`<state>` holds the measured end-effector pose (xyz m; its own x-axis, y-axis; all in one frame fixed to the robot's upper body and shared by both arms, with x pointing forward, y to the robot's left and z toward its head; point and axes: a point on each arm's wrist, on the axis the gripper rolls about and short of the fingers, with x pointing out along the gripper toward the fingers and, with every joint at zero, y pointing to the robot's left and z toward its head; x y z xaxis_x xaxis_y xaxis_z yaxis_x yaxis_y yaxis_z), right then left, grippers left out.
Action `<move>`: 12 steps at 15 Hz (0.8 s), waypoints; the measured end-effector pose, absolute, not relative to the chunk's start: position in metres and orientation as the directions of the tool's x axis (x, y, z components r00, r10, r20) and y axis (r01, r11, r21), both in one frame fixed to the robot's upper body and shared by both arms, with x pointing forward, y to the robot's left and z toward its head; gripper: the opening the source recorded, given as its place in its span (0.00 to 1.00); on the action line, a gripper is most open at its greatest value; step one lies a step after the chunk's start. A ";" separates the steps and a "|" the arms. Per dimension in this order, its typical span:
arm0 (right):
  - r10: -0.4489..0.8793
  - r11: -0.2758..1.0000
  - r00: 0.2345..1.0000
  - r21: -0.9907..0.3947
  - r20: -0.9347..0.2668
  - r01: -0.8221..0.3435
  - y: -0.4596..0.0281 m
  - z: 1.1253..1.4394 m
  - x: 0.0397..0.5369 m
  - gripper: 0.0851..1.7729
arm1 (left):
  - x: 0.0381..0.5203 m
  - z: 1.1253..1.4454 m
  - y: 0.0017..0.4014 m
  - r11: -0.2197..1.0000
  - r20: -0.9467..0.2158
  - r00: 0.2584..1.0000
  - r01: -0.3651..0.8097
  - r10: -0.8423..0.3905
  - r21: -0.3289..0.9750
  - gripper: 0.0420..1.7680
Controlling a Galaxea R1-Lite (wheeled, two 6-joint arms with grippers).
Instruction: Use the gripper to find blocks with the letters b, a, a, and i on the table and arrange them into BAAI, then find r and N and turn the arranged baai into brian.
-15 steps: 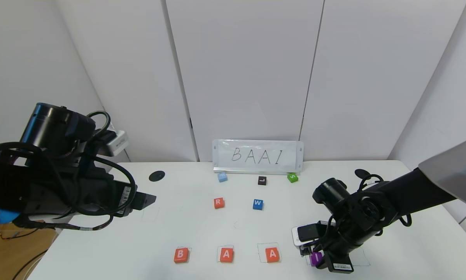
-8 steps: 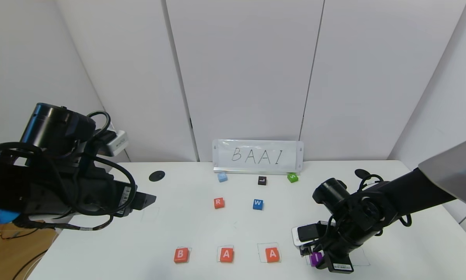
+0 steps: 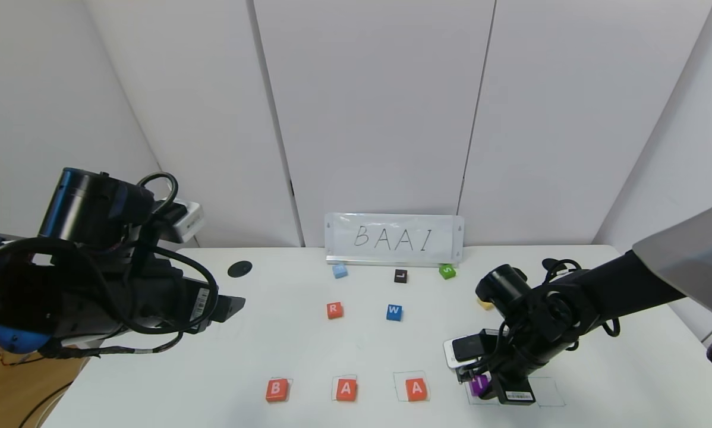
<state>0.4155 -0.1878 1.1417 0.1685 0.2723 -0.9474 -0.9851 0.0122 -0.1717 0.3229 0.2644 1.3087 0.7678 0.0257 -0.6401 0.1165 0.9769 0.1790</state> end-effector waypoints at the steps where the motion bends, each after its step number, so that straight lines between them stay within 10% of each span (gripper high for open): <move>1: 0.272 0.010 0.168 -0.172 -0.947 -0.985 -0.188 1.142 0.416 0.26 | 0.323 1.308 0.264 0.977 -0.642 0.767 0.118 0.025 0.180 0.97; 12: 0.254 -0.005 0.126 -0.132 -0.959 -0.991 -0.187 1.145 0.408 0.26 | 0.323 1.307 0.263 0.976 -0.643 0.765 0.122 0.023 0.180 0.97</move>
<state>0.4076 -0.1873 1.1451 0.1262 0.2544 -0.9588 -0.9912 -0.0053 -0.1319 0.3229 0.2631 1.3072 0.7652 0.0234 -0.6433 0.1216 0.9761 0.1801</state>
